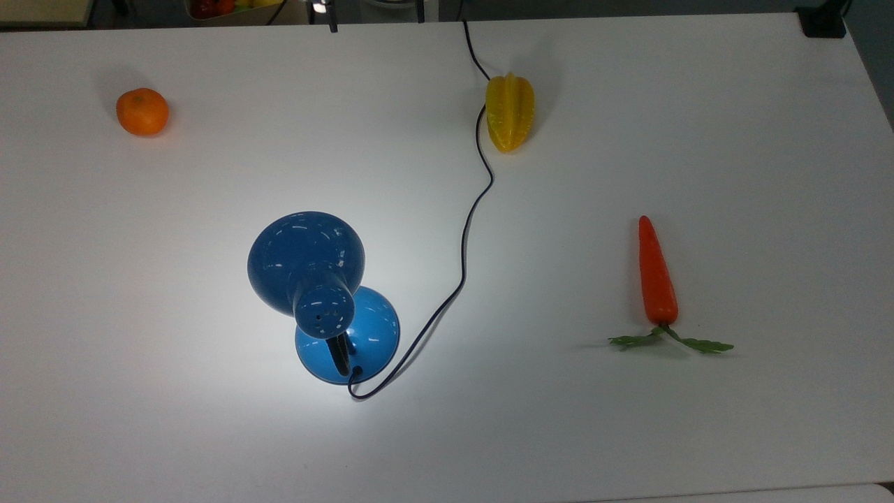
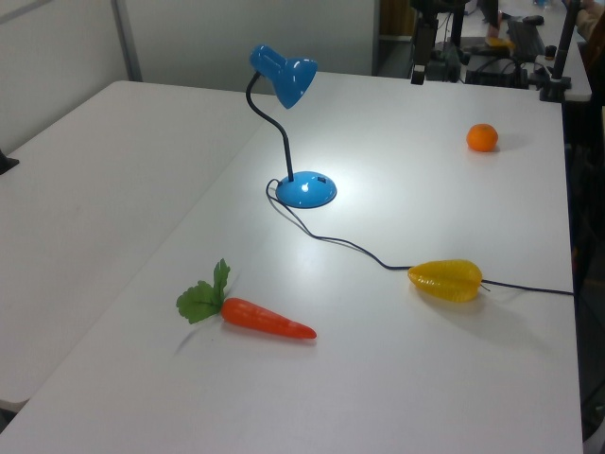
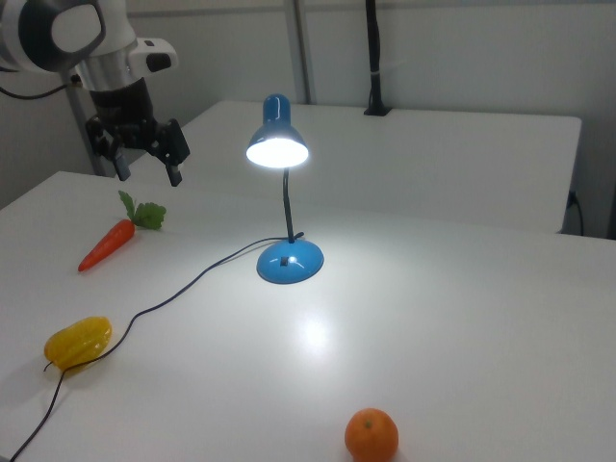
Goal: Turn off lamp
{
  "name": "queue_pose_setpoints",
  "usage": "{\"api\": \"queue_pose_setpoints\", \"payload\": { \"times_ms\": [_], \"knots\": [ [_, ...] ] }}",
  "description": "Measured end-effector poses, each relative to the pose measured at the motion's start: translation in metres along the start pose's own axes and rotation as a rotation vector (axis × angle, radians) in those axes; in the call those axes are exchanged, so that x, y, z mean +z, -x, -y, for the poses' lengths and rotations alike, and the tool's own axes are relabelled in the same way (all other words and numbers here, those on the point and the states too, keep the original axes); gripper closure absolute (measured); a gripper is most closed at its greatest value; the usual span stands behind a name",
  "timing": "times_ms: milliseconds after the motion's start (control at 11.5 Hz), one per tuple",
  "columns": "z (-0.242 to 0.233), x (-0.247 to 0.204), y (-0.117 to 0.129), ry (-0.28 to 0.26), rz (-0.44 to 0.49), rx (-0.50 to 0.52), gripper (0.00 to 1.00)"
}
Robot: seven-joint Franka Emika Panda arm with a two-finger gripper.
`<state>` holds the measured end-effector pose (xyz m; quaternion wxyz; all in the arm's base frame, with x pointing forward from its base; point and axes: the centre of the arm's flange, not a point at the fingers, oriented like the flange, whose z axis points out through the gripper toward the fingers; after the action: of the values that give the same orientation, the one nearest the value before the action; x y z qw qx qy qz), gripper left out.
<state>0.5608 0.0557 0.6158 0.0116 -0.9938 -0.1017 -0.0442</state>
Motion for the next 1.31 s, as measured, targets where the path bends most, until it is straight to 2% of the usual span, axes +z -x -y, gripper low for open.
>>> {"api": "queue_pose_setpoints", "payload": {
  "times_ms": [1047,1308],
  "knots": [
    [0.0000,0.0003,-0.0001,0.000,0.001,0.000,0.00],
    [0.0009,0.0007,-0.0003,-0.020,-0.001,0.001,0.00]
  ]
}}
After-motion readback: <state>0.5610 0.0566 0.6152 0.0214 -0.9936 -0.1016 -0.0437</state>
